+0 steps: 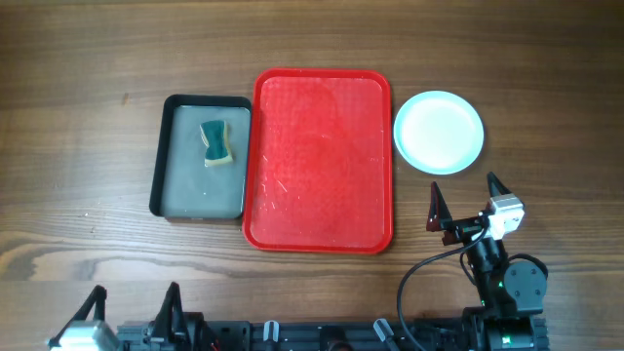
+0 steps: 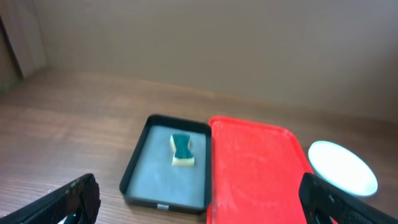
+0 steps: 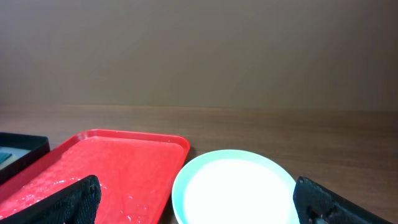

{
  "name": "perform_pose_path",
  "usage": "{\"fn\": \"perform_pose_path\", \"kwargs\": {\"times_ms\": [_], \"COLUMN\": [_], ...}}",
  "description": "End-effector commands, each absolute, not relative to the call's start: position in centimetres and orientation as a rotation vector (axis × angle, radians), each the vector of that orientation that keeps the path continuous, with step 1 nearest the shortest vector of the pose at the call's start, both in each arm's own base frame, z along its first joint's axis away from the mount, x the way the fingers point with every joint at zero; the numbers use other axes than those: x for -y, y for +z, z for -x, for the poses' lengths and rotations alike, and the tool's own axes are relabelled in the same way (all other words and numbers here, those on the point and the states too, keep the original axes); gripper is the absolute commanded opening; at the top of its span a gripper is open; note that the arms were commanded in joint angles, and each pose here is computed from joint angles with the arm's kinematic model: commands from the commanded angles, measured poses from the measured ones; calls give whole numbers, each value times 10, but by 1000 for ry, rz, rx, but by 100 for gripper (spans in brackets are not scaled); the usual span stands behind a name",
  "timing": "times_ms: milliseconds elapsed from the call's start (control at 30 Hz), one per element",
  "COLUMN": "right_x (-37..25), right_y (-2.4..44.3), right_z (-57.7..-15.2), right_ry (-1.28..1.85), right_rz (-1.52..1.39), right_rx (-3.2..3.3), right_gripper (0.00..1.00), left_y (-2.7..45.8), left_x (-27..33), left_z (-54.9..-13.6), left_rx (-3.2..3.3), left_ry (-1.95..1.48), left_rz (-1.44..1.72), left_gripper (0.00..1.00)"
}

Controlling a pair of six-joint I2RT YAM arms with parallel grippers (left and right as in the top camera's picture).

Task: Clean dirty plates on tray and stack at the side

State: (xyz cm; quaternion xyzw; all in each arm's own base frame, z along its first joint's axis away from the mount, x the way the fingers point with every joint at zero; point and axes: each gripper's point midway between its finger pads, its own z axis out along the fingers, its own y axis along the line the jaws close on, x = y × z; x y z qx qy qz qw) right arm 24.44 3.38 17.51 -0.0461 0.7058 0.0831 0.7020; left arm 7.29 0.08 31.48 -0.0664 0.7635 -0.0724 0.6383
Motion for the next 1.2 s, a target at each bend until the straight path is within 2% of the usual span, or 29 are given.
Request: {"fn": "perform_pose_path", "kwargs": {"times_ms": [0, 200, 533, 867, 1167], "right_x": [-35, -35, -35, -35, -35], "right_y": [178, 178, 178, 178, 178], "right_z": [-244, -244, -244, -244, -244], "right_ry": [205, 205, 205, 205, 205], "right_rz": [101, 101, 101, 101, 101], "right_rx": [-1559, -1559, -1559, -1559, -1558], "right_gripper": [100, 100, 100, 100, 100], "left_y": [328, 371, 388, 327, 285], "left_x": [1, 4, 30, 41, 34], "left_z": [-86, -113, -162, -201, -220], "left_rx": [-1667, -1446, -1148, -1080, -1173], "left_ry": [-185, -211, -319, -342, -309], "left_rz": [143, 122, -11, -58, -28], "left_gripper": [100, 100, 100, 100, 100]}}
